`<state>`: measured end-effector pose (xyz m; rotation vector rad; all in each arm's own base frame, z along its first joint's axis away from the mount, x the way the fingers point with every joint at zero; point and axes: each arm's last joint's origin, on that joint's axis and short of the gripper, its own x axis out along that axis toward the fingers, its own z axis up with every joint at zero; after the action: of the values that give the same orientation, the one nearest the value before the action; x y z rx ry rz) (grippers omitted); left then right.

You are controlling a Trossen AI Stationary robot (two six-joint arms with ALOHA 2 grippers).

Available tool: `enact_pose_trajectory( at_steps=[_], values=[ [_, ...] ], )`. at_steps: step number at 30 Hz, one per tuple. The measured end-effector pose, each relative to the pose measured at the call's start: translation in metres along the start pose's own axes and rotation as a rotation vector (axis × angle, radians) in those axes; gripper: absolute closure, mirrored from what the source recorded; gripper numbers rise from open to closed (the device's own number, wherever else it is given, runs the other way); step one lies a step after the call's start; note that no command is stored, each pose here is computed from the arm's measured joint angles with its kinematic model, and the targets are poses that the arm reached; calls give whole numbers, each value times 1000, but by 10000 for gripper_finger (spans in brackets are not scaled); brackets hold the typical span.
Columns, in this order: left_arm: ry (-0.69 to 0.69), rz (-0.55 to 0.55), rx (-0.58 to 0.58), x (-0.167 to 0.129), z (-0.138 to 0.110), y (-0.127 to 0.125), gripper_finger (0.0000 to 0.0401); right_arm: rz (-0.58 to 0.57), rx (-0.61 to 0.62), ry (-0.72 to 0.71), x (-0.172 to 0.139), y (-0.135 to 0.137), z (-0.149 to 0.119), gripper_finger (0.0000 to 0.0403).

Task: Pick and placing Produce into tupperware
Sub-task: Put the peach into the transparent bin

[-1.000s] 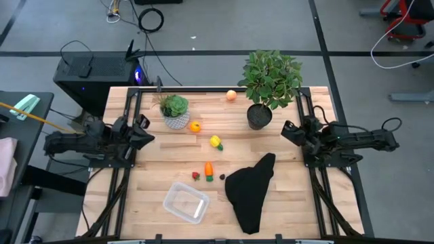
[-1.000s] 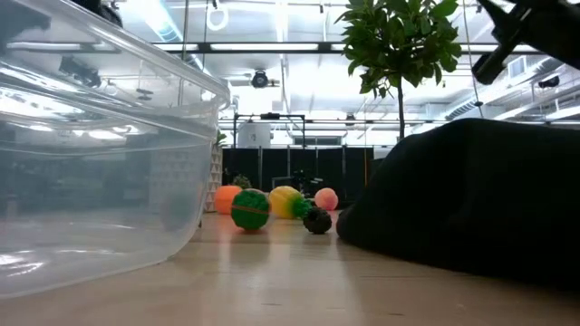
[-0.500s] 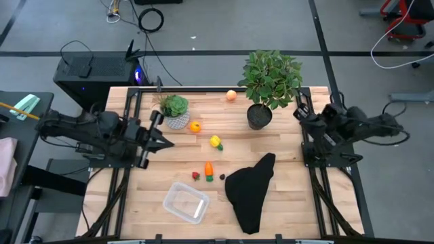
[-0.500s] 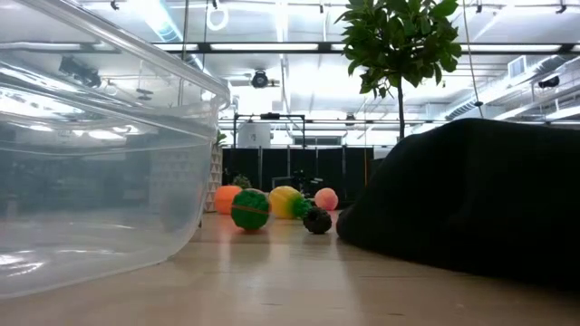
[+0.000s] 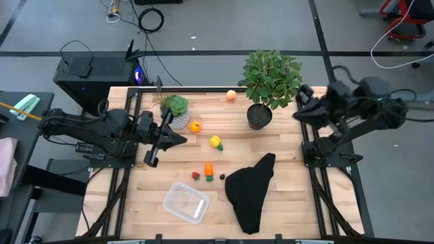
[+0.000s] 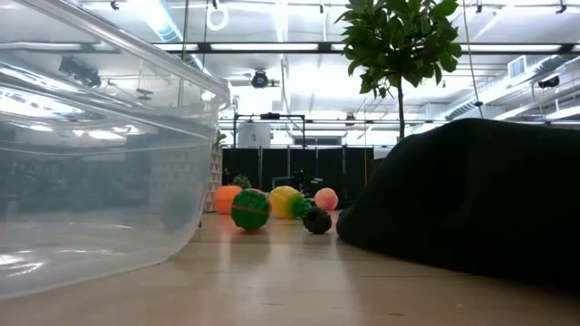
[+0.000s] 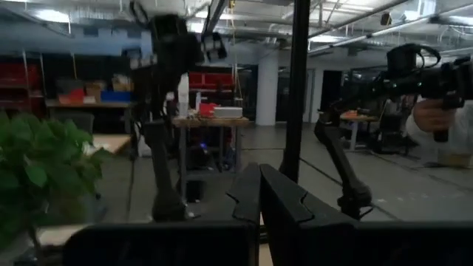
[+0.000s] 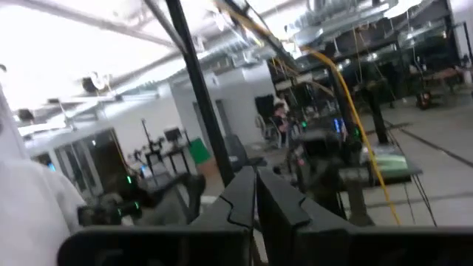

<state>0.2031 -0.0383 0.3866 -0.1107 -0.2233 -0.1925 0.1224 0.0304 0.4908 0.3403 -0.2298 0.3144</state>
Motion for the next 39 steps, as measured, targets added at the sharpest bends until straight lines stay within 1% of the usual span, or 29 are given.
enact_pose_trajectory(
  at_steps=[3, 8, 12, 15, 19, 22, 24, 26, 28, 29, 30, 32, 35, 37, 39],
  values=[
    [21, 2, -48, 5, -5, 0, 387, 7, 68, -28, -4, 3, 9, 380],
    [57, -11, -61, 12, -14, -3, 378, 47, 46, -19, -5, 5, 11, 380],
    [129, -27, -65, 16, -25, -7, 378, 45, 44, -10, -4, 4, 10, 380],
    [169, -18, -63, 16, -29, -7, 382, 44, 44, -8, -3, 4, 9, 380],
    [172, 65, -54, 15, -29, -4, 375, 43, 41, -3, -3, 4, 9, 380],
    [166, 118, -48, 15, -29, 0, 355, 43, 37, -4, -4, 4, 9, 380],
    [159, 174, -39, 15, -29, 4, 337, 43, 37, -4, -4, 4, 9, 380],
    [147, 280, -7, 16, -29, 13, 317, 43, 38, -2, -4, 4, 9, 380],
    [146, 423, 30, 20, -27, 27, 296, 42, 37, -2, -4, 4, 9, 380],
    [142, 474, 38, 23, -25, 36, 286, 41, 36, -3, -4, 4, 9, 380],
    [136, 509, 41, 27, -20, 46, 277, 40, 35, -4, -4, 4, 9, 380],
    [154, 524, 43, 37, -8, 64, 261, 38, 25, -4, -4, 4, 9, 380],
    [281, 571, 80, 54, 1, 93, 244, 32, 19, -6, -4, 4, 9, 380],
    [408, 635, 97, 62, 0, 117, 237, 31, 18, -4, -4, 4, 9, 380],
    [496, 698, 91, 66, -1, 142, 233, 28, 19, 5, -4, 3, 8, 380]
  ],
)
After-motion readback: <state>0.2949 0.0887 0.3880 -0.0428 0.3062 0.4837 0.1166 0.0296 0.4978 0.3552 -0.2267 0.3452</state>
